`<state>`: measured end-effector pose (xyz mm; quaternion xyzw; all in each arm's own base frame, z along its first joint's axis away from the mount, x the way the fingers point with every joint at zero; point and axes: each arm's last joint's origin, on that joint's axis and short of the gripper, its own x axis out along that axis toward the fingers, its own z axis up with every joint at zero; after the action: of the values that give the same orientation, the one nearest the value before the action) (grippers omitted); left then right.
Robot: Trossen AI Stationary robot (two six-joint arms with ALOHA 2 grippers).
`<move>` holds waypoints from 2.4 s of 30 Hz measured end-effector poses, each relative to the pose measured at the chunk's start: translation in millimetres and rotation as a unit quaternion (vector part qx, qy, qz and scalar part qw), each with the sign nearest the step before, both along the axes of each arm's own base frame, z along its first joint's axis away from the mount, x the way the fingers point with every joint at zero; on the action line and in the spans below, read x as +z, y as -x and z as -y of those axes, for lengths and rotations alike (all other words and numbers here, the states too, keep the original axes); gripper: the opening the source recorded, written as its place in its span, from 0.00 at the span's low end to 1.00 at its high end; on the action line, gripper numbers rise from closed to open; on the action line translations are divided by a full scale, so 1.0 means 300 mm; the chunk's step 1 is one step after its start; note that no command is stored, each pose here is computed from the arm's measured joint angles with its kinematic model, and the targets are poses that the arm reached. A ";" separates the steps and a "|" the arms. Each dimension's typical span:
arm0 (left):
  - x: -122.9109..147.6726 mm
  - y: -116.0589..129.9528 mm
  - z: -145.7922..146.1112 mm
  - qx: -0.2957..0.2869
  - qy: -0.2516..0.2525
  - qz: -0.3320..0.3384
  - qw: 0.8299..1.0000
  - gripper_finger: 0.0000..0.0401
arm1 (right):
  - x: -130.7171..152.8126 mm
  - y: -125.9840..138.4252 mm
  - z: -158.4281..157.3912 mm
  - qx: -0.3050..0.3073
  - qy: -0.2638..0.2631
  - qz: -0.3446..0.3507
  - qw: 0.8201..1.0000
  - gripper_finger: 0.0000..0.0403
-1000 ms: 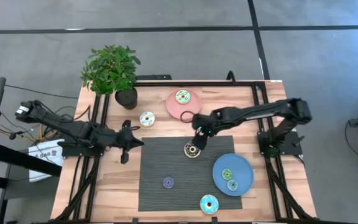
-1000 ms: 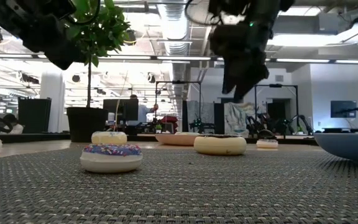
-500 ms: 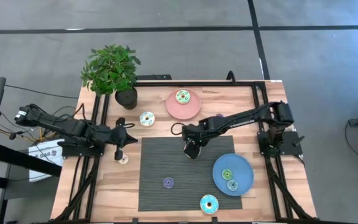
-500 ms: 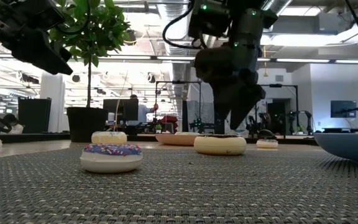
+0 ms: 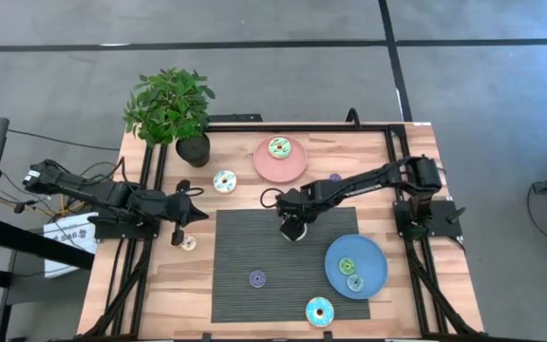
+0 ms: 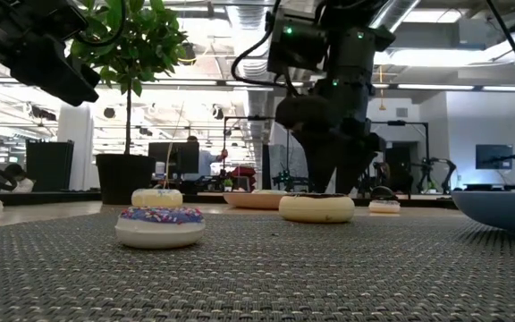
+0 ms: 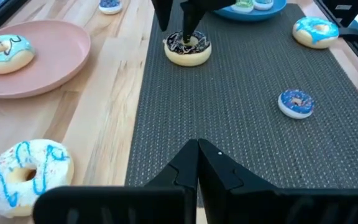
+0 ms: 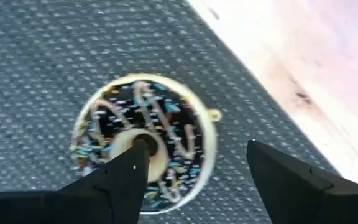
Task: Pick & Place donuts
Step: Put the large black donut on the pink plate
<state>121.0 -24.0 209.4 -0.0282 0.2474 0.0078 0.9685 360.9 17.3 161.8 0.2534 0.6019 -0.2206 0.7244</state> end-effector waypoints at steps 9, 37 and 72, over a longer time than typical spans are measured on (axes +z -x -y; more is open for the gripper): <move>0.000 0.000 0.000 0.000 0.000 -0.001 1.000 0.00 | 0.000 -0.004 -0.002 0.002 -0.008 0.006 1.000 0.56; -0.006 0.003 -0.001 0.005 0.006 -0.010 1.000 0.00 | -0.027 -0.034 0.007 0.001 -0.039 0.009 0.999 0.33; 0.003 0.002 -0.025 0.166 0.037 0.026 0.985 0.00 | 0.070 0.062 0.721 -0.006 0.069 0.097 0.993 0.31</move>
<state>120.3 -16.3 210.2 -0.1052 0.2137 0.1589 0.9581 342.4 -199.0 182.8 0.2264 0.5104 -0.2403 0.7941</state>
